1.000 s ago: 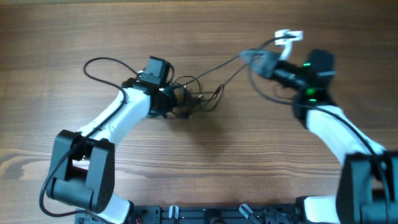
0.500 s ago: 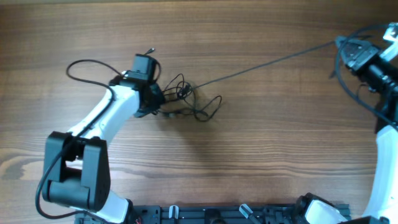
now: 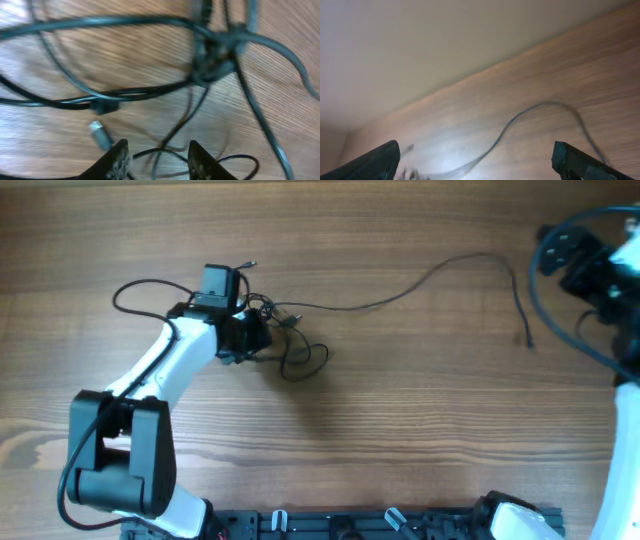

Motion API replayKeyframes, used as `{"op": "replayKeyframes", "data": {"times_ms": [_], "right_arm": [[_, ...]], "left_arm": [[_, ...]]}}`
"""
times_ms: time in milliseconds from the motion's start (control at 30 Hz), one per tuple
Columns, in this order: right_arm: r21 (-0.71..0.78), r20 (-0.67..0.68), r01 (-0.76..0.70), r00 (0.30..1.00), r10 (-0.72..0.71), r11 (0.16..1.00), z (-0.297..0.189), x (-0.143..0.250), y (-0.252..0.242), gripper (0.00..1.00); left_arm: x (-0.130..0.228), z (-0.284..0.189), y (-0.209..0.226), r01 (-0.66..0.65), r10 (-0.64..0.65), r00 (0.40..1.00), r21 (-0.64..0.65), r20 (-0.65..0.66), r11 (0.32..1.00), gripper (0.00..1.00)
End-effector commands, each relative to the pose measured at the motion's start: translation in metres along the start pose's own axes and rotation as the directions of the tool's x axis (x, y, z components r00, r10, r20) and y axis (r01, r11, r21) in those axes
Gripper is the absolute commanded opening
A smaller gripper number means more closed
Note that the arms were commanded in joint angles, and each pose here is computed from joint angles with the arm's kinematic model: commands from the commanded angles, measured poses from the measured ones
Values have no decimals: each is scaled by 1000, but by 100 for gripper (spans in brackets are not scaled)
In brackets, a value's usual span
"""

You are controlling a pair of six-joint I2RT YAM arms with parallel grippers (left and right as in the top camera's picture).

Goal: Untangle cables

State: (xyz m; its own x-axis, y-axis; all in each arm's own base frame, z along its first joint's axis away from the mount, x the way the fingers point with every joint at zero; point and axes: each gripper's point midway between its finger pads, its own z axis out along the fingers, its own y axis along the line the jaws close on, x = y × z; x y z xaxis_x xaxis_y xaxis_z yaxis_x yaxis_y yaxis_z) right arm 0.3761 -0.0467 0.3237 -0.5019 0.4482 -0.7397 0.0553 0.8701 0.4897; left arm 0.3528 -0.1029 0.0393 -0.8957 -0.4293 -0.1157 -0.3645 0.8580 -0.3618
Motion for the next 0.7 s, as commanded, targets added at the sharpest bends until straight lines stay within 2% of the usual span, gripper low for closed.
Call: {"op": "replayKeyframes", "data": {"times_ms": [0, 33, 100, 133, 167, 200, 300, 367, 400, 433, 467, 533, 567, 600, 633, 667], "right_arm": [[-148, -162, 183, 965, -206, 972, 31, 61, 47, 100], [-263, -234, 236, 925, -299, 936, 46, 99, 69, 99], [-390, -326, 277, 850, -413, 878, 68, 156, 92, 99], [-490, -384, 289, 776, -501, 822, 89, 205, 112, 98], [-585, -395, 267, 731, -556, 766, 101, 237, 133, 96], [-639, -371, 260, 721, -586, 724, 108, 249, 147, 95], [-743, -357, 236, 652, -669, 627, 144, 322, 179, 90], [-773, -372, 197, 630, -682, 603, 155, 362, 195, 88], [-775, -377, 196, 618, -690, 600, 160, 380, 199, 87], [-720, -414, 220, 625, -661, 659, 175, 393, 197, 83], [-655, -439, 252, 640, -630, 712, 189, 402, 191, 77], [-644, -450, 202, 679, -579, 738, 195, 405, 202, 55], [-656, -447, 170, 698, -560, 735, 193, 401, 210, 31], [-668, -445, 151, 704, -553, 729, 192, 400, 214, 18], [-681, -454, 131, 697, -556, 720, 188, 402, 215, 9], [-702, -459, 105, 689, -561, 704, 183, 404, 219, 8]], "left_arm": [[-6, 4, -20, -57, 54, 998, 58, 42, 997, 52], [-10, 3, -20, -47, 43, 997, 65, 56, 997, 52], [-14, 2, -15, -5, 2, 998, 63, 57, 998, 51], [-20, 0, -8, 36, -40, 997, 61, 64, 997, 50], [-27, -4, -1, 103, -108, 991, 66, 75, 992, 51], [-31, -6, 2, 143, -148, 986, 70, 81, 987, 51], [-40, -10, 4, 178, -187, 979, 115, 78, 977, 51], [-41, -10, 3, 178, -189, 978, 120, 84, 977, 51], [-43, -10, 2, 195, -207, 974, 127, 88, 973, 52], [-47, -11, -1, 223, -238, 967, 143, 96, 964, 52], [-50, -12, -2, 234, -251, 962, 155, 104, 960, 52], [-53, -12, -6, 225, -246, 963, 172, 111, 959, 52], [-53, -11, -6, 226, -246, 963, 171, 111, 959, 47], [-56, -10, -7, 223, -245, 962, 179, 118, 958, 42], [-58, -8, -8, 236, -261, 958, 187, 121, 953, 36], [-60, -5, -8, 260, -286, 951, 192, 118, 946, 31]]}}
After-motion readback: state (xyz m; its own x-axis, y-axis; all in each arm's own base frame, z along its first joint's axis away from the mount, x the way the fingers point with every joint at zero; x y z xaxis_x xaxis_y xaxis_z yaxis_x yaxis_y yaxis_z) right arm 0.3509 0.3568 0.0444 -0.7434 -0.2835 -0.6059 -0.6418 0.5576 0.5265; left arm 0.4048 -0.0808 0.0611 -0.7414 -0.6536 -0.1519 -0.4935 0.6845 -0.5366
